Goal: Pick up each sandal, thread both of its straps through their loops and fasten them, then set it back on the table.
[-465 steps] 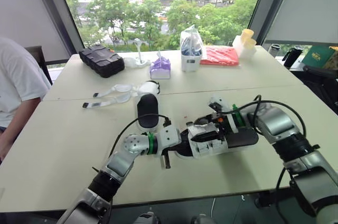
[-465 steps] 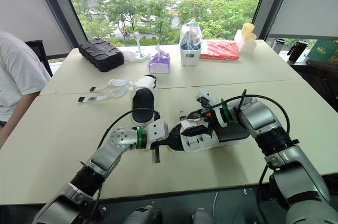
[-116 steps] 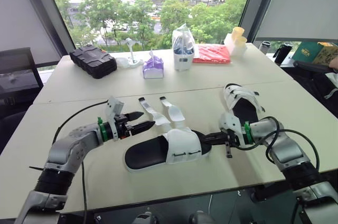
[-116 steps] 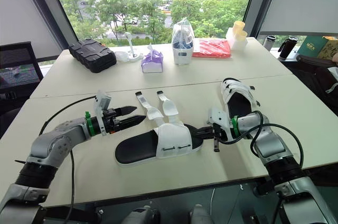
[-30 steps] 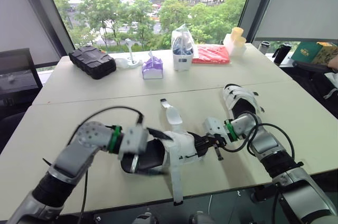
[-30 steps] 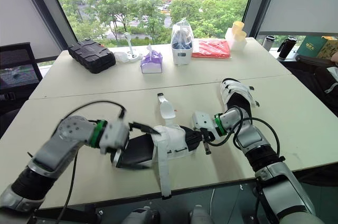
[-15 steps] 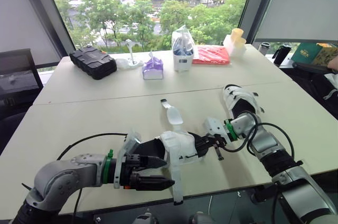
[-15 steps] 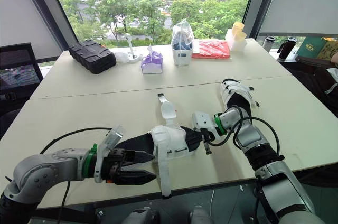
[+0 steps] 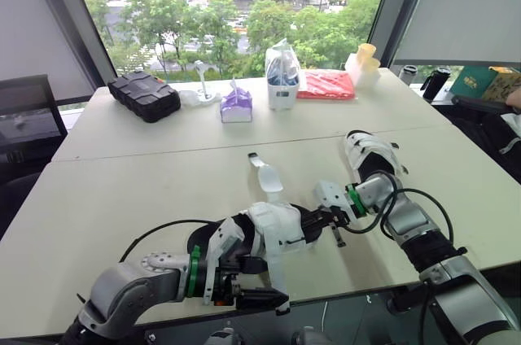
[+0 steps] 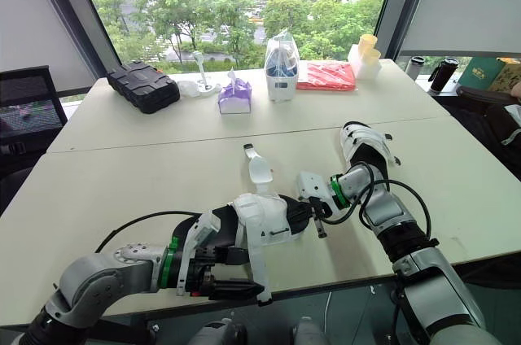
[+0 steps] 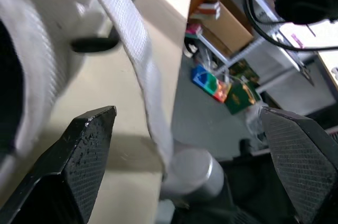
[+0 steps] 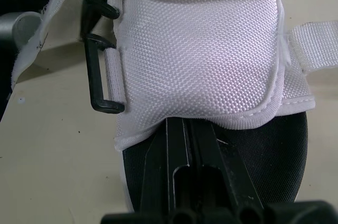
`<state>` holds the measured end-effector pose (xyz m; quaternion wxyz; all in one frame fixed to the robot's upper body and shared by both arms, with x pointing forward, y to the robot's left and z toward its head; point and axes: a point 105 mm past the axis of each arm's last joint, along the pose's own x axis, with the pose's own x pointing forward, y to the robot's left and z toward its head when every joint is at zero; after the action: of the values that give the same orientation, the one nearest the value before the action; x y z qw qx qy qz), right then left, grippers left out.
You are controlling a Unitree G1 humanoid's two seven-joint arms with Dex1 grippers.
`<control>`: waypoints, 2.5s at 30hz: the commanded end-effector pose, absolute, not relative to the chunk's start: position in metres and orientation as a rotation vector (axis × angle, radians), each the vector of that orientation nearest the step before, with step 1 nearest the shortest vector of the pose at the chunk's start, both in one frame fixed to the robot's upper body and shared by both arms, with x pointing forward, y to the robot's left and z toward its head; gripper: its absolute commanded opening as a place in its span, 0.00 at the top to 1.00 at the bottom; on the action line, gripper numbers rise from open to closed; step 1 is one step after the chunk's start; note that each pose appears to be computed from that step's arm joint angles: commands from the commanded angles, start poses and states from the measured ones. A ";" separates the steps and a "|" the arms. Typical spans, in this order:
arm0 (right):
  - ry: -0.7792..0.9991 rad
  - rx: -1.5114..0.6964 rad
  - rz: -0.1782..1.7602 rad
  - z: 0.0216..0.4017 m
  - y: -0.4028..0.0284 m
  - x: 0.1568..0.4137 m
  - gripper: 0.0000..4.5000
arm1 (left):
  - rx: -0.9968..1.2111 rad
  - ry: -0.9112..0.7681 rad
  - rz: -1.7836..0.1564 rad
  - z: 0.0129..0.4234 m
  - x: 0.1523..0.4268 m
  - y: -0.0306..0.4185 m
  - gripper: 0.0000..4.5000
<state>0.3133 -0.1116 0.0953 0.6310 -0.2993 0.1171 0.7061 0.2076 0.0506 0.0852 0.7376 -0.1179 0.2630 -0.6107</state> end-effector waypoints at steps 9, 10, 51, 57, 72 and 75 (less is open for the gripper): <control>0.325 -0.715 1.663 0.085 -0.111 0.307 1.00 | -0.296 0.531 -1.324 0.089 0.211 0.039 0.85; 0.325 -0.715 1.664 0.085 -0.110 0.307 1.00 | -0.301 0.520 -1.327 0.093 0.213 0.039 0.95; 0.313 -0.737 1.649 0.084 -0.108 0.308 1.00 | -0.452 0.507 -1.340 0.141 0.300 0.076 0.98; 0.312 -0.735 1.649 0.083 -0.107 0.307 1.00 | -0.398 0.401 -1.313 0.148 0.312 0.073 0.98; 0.314 -0.735 1.644 0.083 -0.107 0.308 1.00 | -0.263 0.352 -1.476 0.168 0.295 0.061 0.98; 0.315 -0.736 1.644 0.083 -0.107 0.308 1.00 | -0.205 0.345 -1.480 0.167 0.295 0.062 0.98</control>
<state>0.3134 -0.1075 0.0967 0.6227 -0.3161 0.1118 0.7070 0.2977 0.0645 0.1586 0.7240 -0.1237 0.1729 -0.6562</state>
